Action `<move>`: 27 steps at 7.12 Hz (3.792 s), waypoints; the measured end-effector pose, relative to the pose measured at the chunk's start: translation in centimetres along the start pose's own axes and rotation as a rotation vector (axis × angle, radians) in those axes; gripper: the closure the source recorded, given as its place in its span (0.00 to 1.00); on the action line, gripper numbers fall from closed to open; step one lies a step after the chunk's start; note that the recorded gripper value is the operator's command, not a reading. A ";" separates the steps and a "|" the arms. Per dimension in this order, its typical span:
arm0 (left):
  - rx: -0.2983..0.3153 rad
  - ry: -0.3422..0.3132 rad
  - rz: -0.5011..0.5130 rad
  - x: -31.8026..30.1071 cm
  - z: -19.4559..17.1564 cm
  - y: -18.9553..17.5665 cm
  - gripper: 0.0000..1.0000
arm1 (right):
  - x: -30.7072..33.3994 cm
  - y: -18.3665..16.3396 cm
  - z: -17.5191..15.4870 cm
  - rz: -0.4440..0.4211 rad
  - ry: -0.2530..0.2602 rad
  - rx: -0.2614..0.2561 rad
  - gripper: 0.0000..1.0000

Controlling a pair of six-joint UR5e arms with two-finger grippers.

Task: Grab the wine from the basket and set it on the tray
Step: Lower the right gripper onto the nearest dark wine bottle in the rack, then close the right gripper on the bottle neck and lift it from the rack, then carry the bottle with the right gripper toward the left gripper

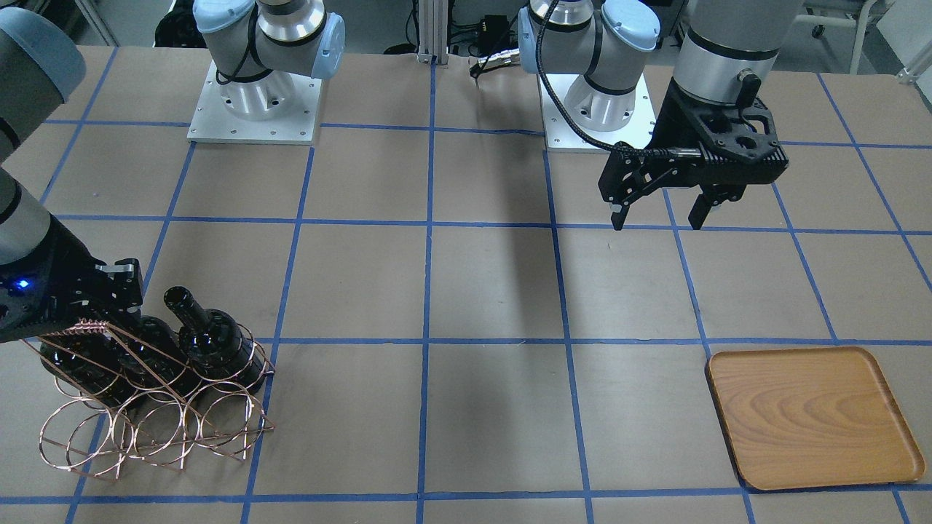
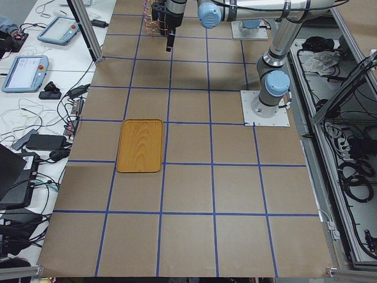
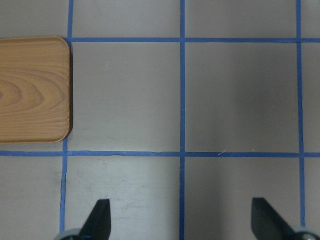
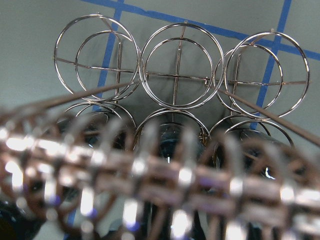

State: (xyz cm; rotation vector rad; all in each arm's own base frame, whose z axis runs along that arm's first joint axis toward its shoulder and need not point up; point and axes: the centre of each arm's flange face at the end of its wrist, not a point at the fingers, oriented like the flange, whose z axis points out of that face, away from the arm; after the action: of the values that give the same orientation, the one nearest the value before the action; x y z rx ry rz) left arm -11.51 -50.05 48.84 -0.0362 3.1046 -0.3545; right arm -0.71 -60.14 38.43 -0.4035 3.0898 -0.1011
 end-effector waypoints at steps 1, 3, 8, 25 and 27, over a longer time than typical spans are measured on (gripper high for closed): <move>0.000 0.000 -0.001 0.0 -0.1 0.0 0.00 | 0.0 0.0 -0.1 -0.001 0.000 0.002 0.96; 0.001 0.000 -0.001 0.0 -0.1 0.1 0.00 | 0.0 -0.1 -0.3 -0.002 -0.002 0.007 1.00; 0.002 -0.003 -0.001 0.0 -0.2 0.1 0.00 | -0.8 -0.7 -4.2 -0.016 0.022 -0.020 1.00; 0.004 -0.051 -0.022 -7.4 -0.7 -0.8 0.00 | -39.2 1.5 -6.6 0.227 -0.064 -0.091 1.00; 0.002 -0.053 -0.029 -8.8 -0.6 -0.9 0.00 | -44.8 2.8 -4.5 0.237 -0.066 -0.088 1.00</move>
State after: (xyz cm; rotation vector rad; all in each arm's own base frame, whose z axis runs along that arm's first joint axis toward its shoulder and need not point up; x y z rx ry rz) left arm -2.68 -50.55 49.76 -0.0897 3.0539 -0.3510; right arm 41.72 -45.60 43.46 -0.0394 3.0561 0.0514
